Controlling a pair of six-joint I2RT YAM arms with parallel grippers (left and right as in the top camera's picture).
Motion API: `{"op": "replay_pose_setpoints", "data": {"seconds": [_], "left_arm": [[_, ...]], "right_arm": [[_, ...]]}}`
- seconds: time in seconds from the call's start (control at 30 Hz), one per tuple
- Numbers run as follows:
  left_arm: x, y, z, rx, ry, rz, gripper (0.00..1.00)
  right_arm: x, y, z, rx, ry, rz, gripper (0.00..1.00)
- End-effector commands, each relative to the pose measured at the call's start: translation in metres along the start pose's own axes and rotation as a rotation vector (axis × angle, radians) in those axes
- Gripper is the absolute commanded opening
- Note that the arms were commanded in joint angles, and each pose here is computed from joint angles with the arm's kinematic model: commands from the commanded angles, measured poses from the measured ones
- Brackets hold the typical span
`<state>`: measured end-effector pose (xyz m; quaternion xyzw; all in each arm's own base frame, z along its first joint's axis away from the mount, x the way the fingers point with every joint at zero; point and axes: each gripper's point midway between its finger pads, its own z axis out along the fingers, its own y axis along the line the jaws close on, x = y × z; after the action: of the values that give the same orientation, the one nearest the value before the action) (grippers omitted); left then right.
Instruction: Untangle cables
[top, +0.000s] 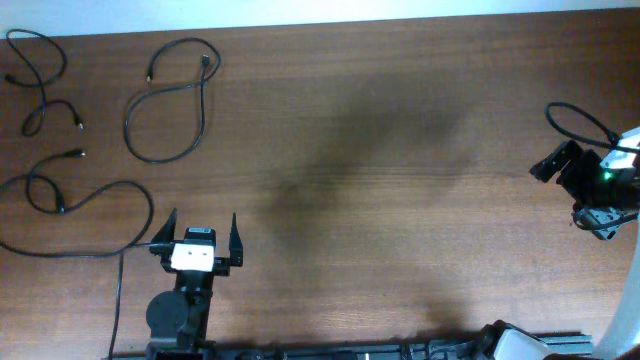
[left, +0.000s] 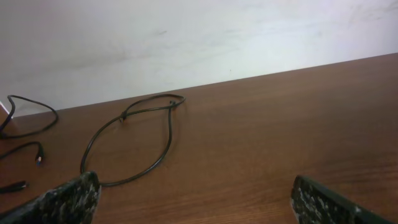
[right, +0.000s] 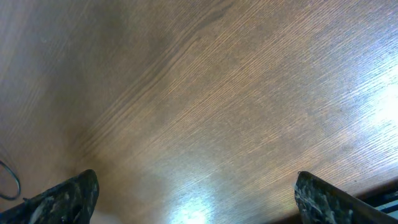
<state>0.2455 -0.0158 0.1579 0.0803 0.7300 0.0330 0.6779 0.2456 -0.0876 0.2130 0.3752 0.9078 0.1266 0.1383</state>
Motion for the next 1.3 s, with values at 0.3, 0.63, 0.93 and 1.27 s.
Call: {"op": "replay_pose_setpoints", "data": {"seconds": [0.3,0.63,0.93,1.27], "left_arm": [[0.0036,0.0089,0.0002,-0.053,0.007,-0.161,0.99],[0.0035,0.0080,0.0002,-0.048,0.007,-0.161,0.99],[0.0035,0.0080,0.0002,-0.048,0.007,-0.161,0.99],[0.0033,0.0071,0.0002,-0.044,0.007,-0.161,0.99]], "right_arm": [[-0.0037,-0.0005,-0.0042,0.005,-0.019,0.007,0.99],[-0.0037,-0.0005,-0.0042,0.005,-0.019,0.007,0.99],[-0.0037,-0.0005,-0.0042,0.005,-0.019,0.007,0.99],[-0.0037,-0.0005,-0.0042,0.005,-0.019,0.007,0.99]]}}
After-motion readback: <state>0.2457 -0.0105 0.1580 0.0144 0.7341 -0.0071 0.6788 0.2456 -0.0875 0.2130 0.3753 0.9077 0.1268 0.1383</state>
